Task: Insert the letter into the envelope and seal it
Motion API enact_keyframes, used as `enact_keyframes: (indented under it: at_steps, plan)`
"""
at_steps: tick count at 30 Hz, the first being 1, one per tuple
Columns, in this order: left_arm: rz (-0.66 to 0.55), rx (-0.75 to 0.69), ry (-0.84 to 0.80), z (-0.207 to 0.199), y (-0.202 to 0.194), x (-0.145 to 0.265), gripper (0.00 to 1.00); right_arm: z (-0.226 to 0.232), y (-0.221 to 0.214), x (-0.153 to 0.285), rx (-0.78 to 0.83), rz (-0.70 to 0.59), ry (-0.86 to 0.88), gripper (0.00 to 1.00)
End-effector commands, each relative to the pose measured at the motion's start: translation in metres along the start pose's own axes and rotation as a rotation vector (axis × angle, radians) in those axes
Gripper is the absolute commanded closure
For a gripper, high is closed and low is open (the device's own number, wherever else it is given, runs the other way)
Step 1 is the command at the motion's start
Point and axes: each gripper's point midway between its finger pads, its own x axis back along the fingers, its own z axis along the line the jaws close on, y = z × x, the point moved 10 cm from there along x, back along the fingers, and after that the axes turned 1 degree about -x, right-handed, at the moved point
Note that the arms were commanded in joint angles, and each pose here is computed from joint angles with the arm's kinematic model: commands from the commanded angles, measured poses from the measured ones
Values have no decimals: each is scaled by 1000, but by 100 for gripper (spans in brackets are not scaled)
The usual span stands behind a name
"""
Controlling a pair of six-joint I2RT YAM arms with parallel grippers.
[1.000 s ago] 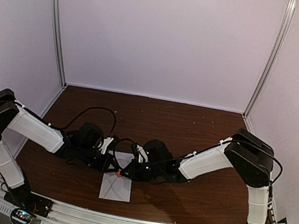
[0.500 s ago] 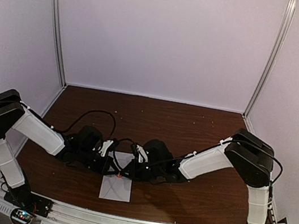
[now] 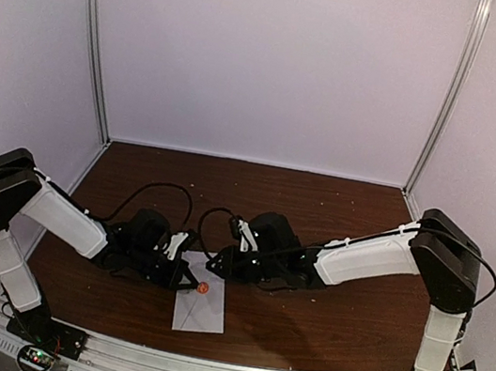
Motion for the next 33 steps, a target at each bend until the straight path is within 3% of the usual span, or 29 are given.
enact_keyframes:
  at_steps: [1, 5, 9, 33]
  plan:
    - [83, 37, 94, 16, -21, -2, 100, -2, 3, 6, 13, -22, -32, 77]
    - [52, 26, 85, 10, -15, 3, 100, 3, 1, 5, 18, -13, 26, 91]
    - [3, 11, 72, 2, -6, 12, 100, 6, -1, 0, 37, 11, 28, 100]
    - [47, 29, 103, 12, -18, 7, 100, 1, -20, -40, 36, 106, 53, 100]
